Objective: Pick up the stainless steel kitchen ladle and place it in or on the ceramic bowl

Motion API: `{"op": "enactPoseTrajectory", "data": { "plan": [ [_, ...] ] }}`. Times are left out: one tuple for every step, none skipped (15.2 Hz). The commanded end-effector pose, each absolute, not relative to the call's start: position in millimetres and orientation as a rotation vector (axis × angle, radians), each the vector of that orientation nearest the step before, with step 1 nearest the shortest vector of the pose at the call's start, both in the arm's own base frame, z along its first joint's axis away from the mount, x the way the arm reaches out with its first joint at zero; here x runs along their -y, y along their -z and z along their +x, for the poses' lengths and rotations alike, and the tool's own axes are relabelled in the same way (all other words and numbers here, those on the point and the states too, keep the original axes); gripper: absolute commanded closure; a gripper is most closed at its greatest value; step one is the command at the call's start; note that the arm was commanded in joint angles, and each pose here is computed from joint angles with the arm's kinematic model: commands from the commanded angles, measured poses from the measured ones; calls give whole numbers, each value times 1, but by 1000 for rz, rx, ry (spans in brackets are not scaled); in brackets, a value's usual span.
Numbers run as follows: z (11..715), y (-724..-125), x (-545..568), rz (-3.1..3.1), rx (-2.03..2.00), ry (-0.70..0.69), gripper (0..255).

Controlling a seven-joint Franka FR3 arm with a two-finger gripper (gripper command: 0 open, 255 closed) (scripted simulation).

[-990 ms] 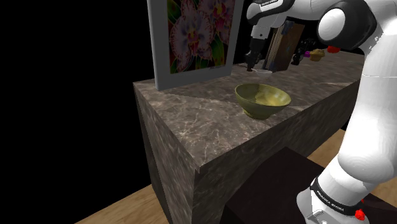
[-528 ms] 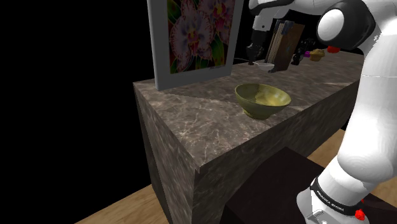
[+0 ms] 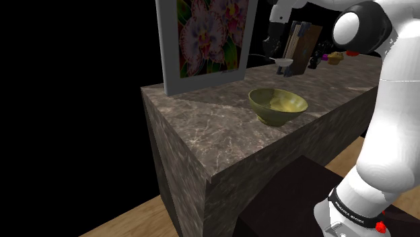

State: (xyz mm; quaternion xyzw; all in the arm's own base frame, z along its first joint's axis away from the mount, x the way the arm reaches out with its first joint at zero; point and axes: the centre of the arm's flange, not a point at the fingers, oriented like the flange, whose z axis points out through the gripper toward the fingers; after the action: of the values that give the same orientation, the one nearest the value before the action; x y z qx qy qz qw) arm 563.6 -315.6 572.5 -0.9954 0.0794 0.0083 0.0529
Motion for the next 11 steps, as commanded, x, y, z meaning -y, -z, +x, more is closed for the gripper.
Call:
{"op": "enactPoseTrajectory", "data": {
  "plan": [
    [564, -583, 315, -3026, -241, -26, 255],
    [564, -588, 315, -3026, -241, -26, 255],
    [564, -594, 315, -3026, -241, -26, 255],
    [564, -599, 315, -3026, -241, -26, 255],
    [564, -604, 315, -3026, -241, -26, 255],
    [564, -609, 315, -3026, -241, -26, 255],
    [564, -615, 315, -3026, -241, -26, 255],
    [564, -620, 315, -3026, -241, -26, 255],
    [564, -625, 315, -3026, -241, -26, 255],
    [564, -627, 315, -3026, -241, -26, 255],
    [556, -628, 304, -3026, -241, -26, 255]
  ]
}}
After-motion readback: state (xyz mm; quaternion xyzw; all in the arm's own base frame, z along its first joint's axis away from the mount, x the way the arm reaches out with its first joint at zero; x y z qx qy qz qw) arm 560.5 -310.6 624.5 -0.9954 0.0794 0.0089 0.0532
